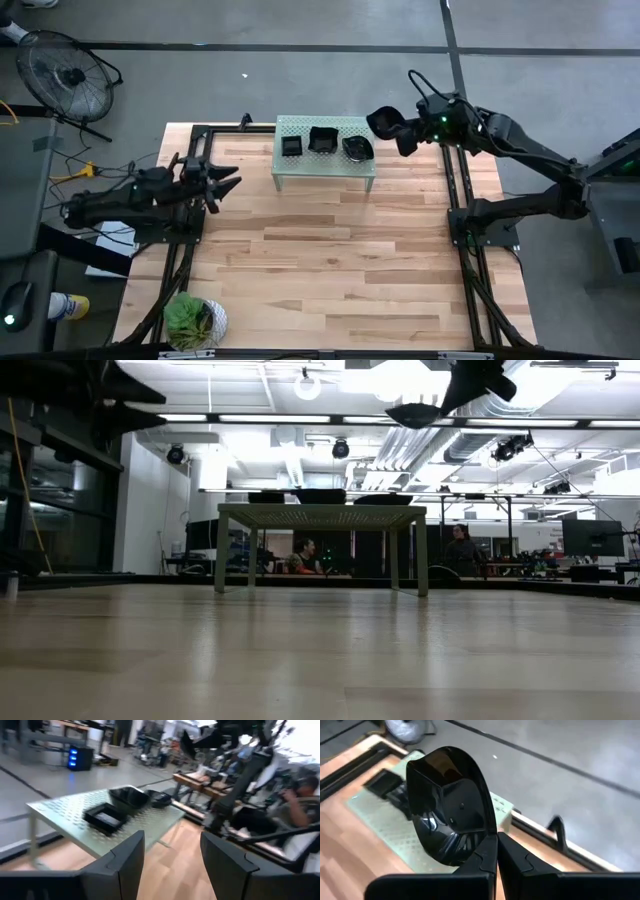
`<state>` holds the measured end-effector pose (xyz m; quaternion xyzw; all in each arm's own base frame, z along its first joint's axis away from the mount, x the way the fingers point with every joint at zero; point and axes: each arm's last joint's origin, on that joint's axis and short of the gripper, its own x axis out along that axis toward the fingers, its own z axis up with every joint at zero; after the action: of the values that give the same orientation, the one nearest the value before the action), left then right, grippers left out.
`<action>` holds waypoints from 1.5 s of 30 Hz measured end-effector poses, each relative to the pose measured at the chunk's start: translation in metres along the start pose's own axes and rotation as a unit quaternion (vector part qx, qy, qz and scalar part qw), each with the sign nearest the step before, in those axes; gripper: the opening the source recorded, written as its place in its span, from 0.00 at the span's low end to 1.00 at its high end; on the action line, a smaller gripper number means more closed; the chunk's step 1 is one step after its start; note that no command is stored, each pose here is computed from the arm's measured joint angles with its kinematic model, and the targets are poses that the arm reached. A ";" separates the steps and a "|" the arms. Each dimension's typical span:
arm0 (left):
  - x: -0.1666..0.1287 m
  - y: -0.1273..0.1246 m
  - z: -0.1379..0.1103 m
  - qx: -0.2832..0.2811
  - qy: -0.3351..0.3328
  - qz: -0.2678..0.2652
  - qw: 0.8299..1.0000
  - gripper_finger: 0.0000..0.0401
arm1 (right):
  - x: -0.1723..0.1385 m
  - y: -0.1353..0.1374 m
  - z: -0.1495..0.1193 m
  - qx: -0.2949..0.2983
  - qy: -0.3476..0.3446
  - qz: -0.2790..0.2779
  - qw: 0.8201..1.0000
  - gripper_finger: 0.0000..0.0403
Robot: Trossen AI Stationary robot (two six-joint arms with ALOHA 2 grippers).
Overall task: Pick & Place Mini shaped plates
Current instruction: Stack the leaf shaped plate on top of the leaf shaped plate on the shelf
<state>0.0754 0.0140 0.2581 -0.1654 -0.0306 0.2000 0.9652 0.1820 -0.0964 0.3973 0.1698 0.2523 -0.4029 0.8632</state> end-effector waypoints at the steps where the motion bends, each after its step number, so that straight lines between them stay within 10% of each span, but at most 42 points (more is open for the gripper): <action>1: 0.000 0.001 -0.005 -0.005 -0.002 -0.009 1.000 0.48 | 0.000 -0.002 -0.001 0.013 0.006 -0.006 1.000 0.00; 16: 0.016 0.015 -0.071 -0.063 -0.055 -0.088 0.993 0.48 | 0.044 -0.002 0.002 0.141 0.064 -0.006 0.988 0.00; 45: 0.019 0.016 -0.081 -0.072 -0.015 -0.092 0.993 0.48 | 0.121 0.008 -0.014 0.174 0.200 0.018 0.964 0.00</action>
<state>0.0964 0.0107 0.1762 -0.2279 -0.0742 0.1099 0.9646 0.2503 -0.1585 0.3174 0.3995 0.3427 -0.3829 0.7592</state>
